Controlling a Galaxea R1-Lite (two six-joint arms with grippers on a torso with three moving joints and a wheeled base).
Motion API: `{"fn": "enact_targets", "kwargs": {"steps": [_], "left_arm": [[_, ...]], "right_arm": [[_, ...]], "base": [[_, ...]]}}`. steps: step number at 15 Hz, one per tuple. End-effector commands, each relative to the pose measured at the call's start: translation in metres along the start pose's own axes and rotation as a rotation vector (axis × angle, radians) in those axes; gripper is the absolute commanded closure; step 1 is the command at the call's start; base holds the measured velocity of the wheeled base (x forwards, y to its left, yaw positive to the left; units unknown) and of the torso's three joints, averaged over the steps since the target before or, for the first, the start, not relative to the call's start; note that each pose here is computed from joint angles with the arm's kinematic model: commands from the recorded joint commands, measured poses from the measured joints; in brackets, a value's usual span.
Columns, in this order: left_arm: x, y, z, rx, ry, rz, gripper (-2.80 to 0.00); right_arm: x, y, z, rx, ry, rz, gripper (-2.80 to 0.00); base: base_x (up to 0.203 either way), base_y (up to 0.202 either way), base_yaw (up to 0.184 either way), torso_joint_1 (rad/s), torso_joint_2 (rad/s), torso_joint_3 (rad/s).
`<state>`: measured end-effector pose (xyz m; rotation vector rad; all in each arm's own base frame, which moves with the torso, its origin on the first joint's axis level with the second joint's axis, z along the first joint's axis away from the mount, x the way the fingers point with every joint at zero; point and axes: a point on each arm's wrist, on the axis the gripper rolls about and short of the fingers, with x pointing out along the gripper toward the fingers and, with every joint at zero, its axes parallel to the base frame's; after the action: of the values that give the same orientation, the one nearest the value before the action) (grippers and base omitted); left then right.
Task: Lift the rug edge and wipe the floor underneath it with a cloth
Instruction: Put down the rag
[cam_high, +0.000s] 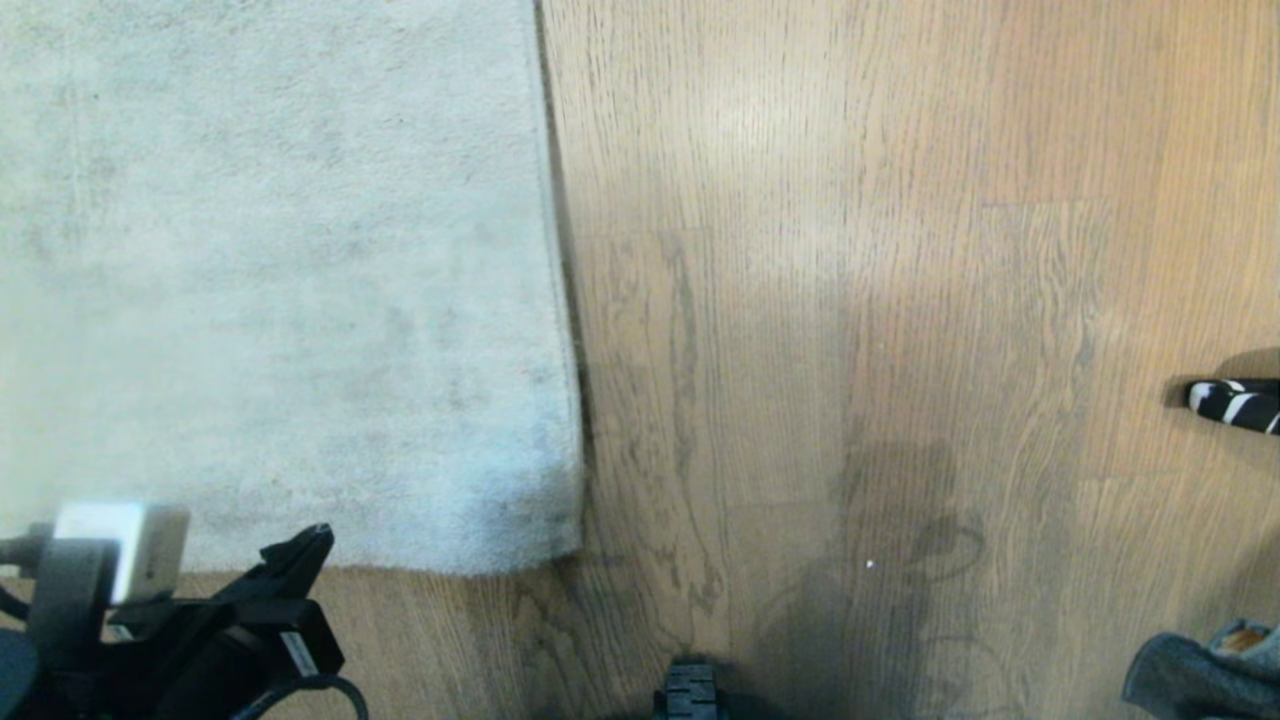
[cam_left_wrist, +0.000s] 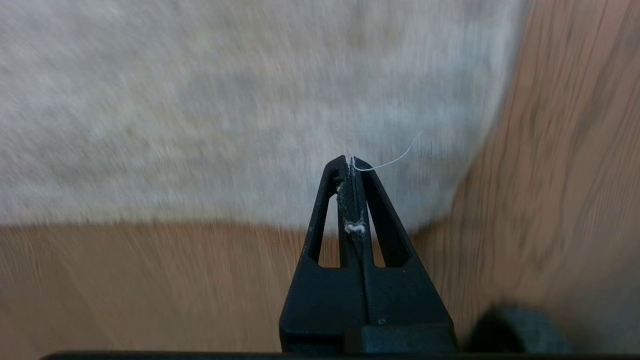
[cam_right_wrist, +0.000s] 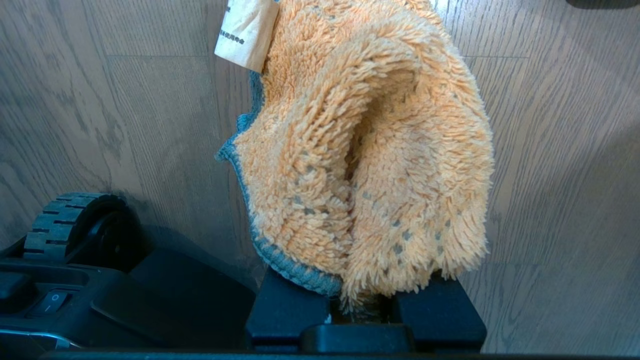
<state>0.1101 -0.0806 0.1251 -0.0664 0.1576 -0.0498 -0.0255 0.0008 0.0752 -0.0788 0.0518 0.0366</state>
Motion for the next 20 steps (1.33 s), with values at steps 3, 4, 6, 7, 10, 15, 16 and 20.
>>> {"fn": "enact_targets", "kwargs": {"steps": [3,4,6,7,10,15,16,20], "left_arm": [[0.025,-0.02,-0.014,0.09,0.256,-0.1,0.0],[0.033,-0.025,-0.021,0.117,0.315,-0.112,0.0],[0.05,-0.035,-0.036,0.164,0.41,-0.121,0.0],[0.058,-0.039,-0.044,0.185,0.453,-0.119,0.0],[0.076,-0.043,-0.067,0.235,0.557,-0.098,0.0],[0.109,-0.043,-0.09,0.257,0.54,-0.065,0.0],[0.121,-0.041,-0.089,0.269,0.501,-0.054,0.0],[0.152,-0.042,-0.071,0.307,0.39,-0.083,0.0]], "right_arm": [[0.0,0.0,0.0,-0.001,0.002,0.0,0.0],[0.0,0.0,0.0,0.0,0.002,0.0,0.0],[0.0,0.0,0.0,0.0,0.002,0.001,0.0],[0.0,0.0,0.0,-0.001,0.002,0.001,0.0],[0.0,0.0,0.0,0.0,0.002,0.001,0.0],[0.0,0.0,0.0,0.0,0.002,0.001,0.0],[0.0,0.0,0.0,0.0,0.002,-0.001,0.0],[0.0,0.0,0.0,-0.001,0.002,0.0,0.0]], "base": [[0.0,0.0,0.0,0.0,0.0,0.0],[0.0,0.0,0.0,0.0,0.0,0.0],[0.0,0.0,0.0,0.0,0.0,0.0],[0.0,0.0,0.0,0.0,0.0,0.0],[0.0,0.0,0.0,0.0,0.0,0.0],[0.0,0.0,0.0,0.0,0.0,0.0],[0.0,0.0,0.0,0.0,0.0,0.0],[0.0,0.0,0.0,0.0,0.0,0.0]]}}
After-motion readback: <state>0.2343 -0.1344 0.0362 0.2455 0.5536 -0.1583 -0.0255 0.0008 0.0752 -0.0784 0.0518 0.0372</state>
